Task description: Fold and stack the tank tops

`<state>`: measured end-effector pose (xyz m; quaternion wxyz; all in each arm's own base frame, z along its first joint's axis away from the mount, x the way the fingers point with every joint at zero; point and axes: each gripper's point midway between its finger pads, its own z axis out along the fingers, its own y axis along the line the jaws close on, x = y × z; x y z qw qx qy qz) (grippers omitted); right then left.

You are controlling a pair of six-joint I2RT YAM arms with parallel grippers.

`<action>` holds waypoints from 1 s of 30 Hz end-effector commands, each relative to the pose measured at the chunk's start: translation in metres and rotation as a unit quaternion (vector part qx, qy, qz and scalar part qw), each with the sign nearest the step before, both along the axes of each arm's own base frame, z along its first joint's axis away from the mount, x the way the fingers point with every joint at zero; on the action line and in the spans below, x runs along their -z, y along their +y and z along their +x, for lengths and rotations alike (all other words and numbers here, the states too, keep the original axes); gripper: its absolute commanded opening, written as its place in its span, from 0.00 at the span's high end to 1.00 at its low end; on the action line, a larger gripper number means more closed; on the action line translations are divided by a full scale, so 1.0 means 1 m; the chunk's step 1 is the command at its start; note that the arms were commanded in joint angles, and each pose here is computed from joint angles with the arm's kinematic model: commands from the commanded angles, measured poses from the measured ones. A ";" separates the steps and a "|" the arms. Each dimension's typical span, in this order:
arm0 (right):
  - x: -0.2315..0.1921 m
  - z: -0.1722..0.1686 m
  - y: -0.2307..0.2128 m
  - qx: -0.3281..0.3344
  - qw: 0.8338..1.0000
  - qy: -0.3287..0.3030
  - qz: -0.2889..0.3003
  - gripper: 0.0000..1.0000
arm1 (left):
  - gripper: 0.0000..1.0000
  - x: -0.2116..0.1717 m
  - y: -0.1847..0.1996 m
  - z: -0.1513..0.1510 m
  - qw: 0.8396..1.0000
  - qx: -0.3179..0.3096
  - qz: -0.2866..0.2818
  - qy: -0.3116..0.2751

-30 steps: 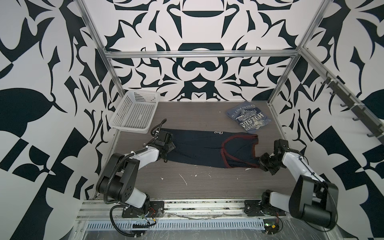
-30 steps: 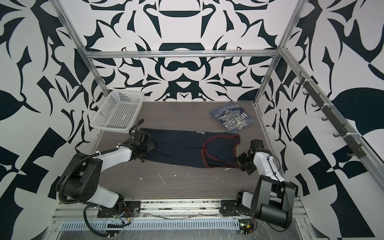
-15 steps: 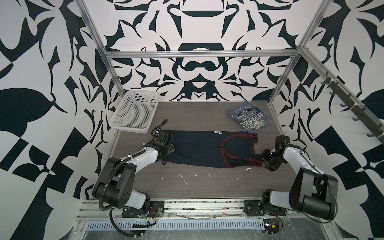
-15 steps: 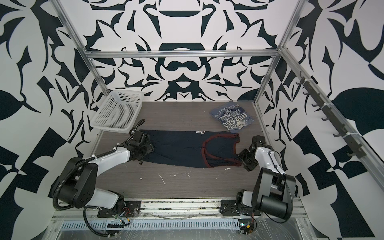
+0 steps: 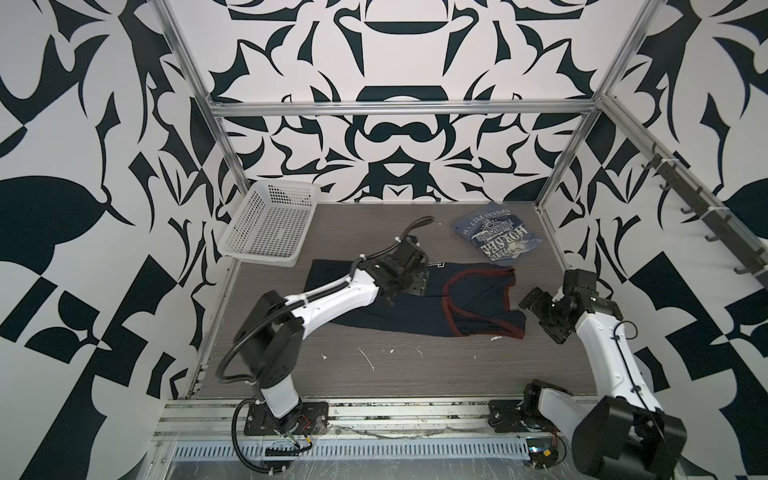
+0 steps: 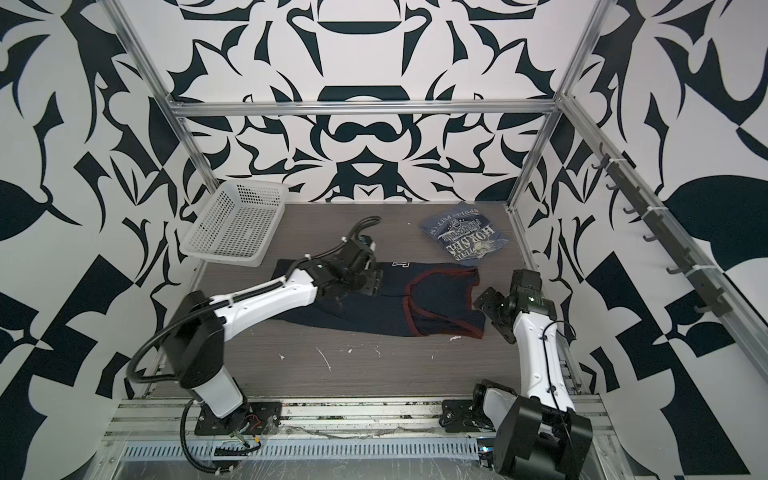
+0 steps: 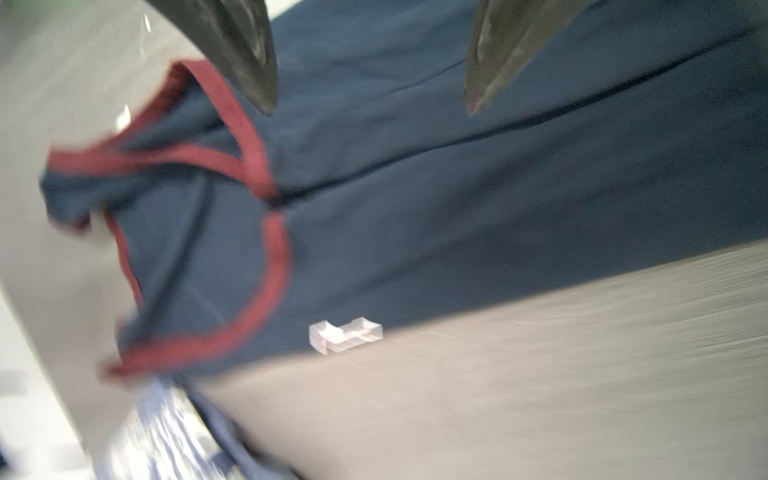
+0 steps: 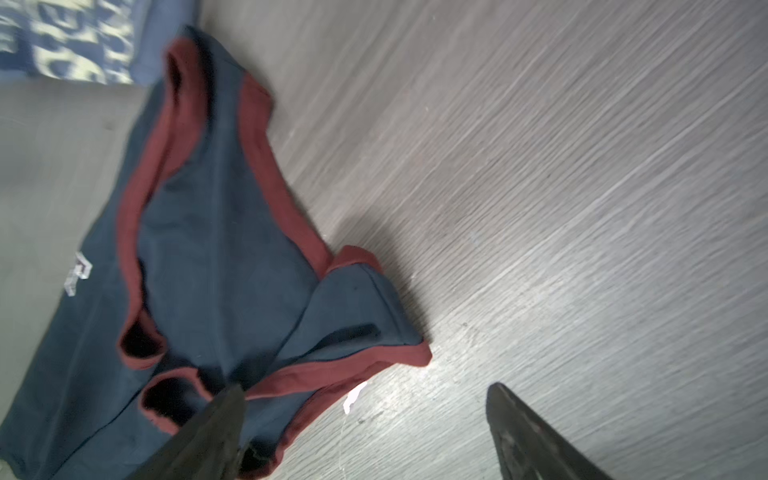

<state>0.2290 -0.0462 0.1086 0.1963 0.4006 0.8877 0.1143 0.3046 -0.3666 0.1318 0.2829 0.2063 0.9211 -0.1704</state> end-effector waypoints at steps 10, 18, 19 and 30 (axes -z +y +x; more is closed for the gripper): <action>-0.024 -0.003 0.008 -0.019 0.999 -0.035 0.004 0.07 | 0.36 0.067 -0.068 -0.038 0.989 0.090 0.081 0.083; -0.023 0.000 0.011 -0.027 0.999 -0.038 0.012 0.07 | 0.55 0.095 -0.072 -0.028 0.987 0.061 0.116 0.090; -0.023 0.000 0.012 -0.028 0.999 -0.038 0.013 0.07 | 0.58 0.095 -0.072 -0.026 0.988 0.056 0.118 0.086; -0.012 0.000 0.020 -0.043 0.999 -0.021 0.022 0.00 | 1.00 0.080 -0.093 -0.007 0.993 0.051 0.091 0.051</action>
